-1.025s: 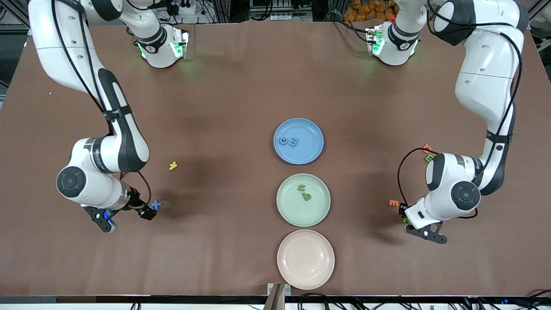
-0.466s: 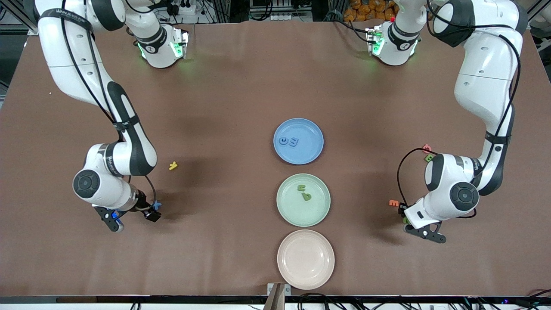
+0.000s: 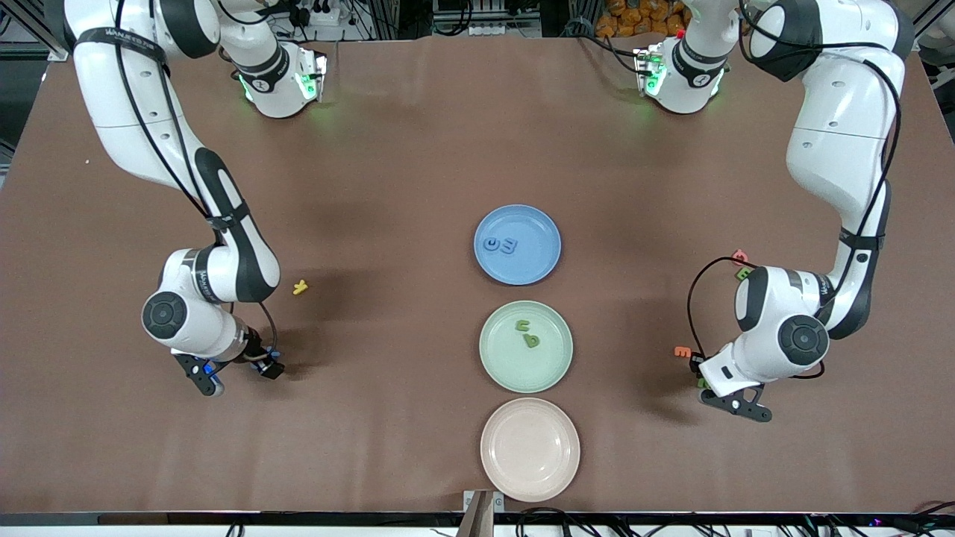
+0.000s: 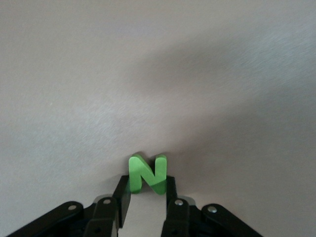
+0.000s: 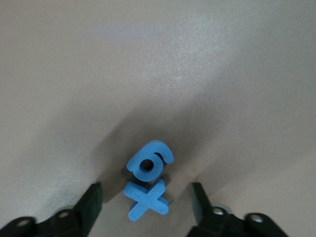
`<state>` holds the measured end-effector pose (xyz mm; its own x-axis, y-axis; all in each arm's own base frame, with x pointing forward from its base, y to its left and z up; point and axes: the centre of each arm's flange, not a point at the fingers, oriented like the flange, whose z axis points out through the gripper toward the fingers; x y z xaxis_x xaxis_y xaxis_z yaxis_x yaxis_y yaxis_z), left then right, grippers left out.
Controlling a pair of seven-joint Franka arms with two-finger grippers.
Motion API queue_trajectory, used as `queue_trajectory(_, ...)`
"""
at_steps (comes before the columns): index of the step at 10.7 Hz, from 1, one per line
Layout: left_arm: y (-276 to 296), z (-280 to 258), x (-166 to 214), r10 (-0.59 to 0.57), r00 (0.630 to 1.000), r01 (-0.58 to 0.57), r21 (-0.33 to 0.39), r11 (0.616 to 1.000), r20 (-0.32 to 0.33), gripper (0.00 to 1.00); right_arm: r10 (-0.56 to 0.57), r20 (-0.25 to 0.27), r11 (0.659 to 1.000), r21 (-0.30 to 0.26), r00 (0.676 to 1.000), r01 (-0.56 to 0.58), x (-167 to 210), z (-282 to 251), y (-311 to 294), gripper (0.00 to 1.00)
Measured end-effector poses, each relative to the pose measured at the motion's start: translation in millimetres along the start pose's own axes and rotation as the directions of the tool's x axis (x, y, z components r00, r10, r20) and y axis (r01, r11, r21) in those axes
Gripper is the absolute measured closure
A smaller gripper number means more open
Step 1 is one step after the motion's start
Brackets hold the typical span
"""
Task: Sort letters by color into matching plates
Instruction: 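Carry the N to the green plate while the right gripper grasps the X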
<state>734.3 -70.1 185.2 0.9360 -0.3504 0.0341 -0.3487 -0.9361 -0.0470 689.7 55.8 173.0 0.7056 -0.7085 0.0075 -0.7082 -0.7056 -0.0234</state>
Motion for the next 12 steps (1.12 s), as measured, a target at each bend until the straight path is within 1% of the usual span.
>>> queue_trajectory(2,20.9,-19.5,13.9,0.019,0.999,-0.019,0.003,1.0,-0.036,0.67,-0.009,-0.005,1.0,0.009,1.0,0.009,-1.5,-3.1,-3.2,0.46)
queue_trajectory(3,38.5,-37.6,22.3,0.011,0.998,-0.012,-0.017,1.0,-0.064,0.67,-0.013,-0.008,1.0,0.015,1.0,0.013,-2.1,-4.8,-5.2,0.61)
queue_trajectory(4,65.2,-55.1,29.2,-0.009,0.997,0.004,-0.061,0.998,-0.081,0.67,-0.015,-0.008,1.0,0.015,1.0,0.015,-2.1,-4.9,-5.3,0.66)
queue_trajectory(6,132.7,-76.8,38.9,-0.095,0.992,0.082,-0.15,0.985,-0.084,0.67,-0.021,-0.009,1.0,0.015,1.0,0.021,-2.0,-4.9,-5.3,0.66)
queue_trajectory(7,176.1,-80.2,40.3,-0.123,0.99,0.109,-0.173,0.979,-0.072,0.67,-0.046,-0.014,0.999,0.01,0.999,0.046,-2.3,-5.0,-5.7,0.66)
queue_trajectory(8,223.7,-79.7,39.0,-0.139,0.989,0.127,-0.176,0.976,-0.058,0.67,-0.119,-0.027,0.993,-0.017,0.992,0.119,-4.0,-5.6,-6.5,0.66)
queue_trajectory(9,267.6,-77.3,36.4,-0.146,0.987,0.134,-0.171,0.976,-0.06,0.67,-0.215,-0.015,0.974,-0.07,0.976,0.214,-8.1,-6.0,-6.8,0.66)
queue_trajectory(10,301.7,-73.8,33.5,-0.156,0.985,0.142,-0.171,0.975,-0.076,0.67,-0.317,0.015,0.942,-0.105,0.948,0.317,-16.0,-7.6,-10.3,0.66)
queue_trajectory(11,328.9,-69.7,31.1,-0.17,0.98,0.15,-0.181,0.972,-0.099,0.67,-0.397,0.041,0.91,-0.111,0.917,0.399,-26.8,-13.8,-19.1,0.66)
queue_trajectory(12,345.3,-62.1,29.4,-0.186,0.975,0.162,-0.187,0.969,-0.12,0.67,-0.444,0.051,0.889,-0.1,0.894,0.447,-39.7,-24.6,-30.6,0.66)
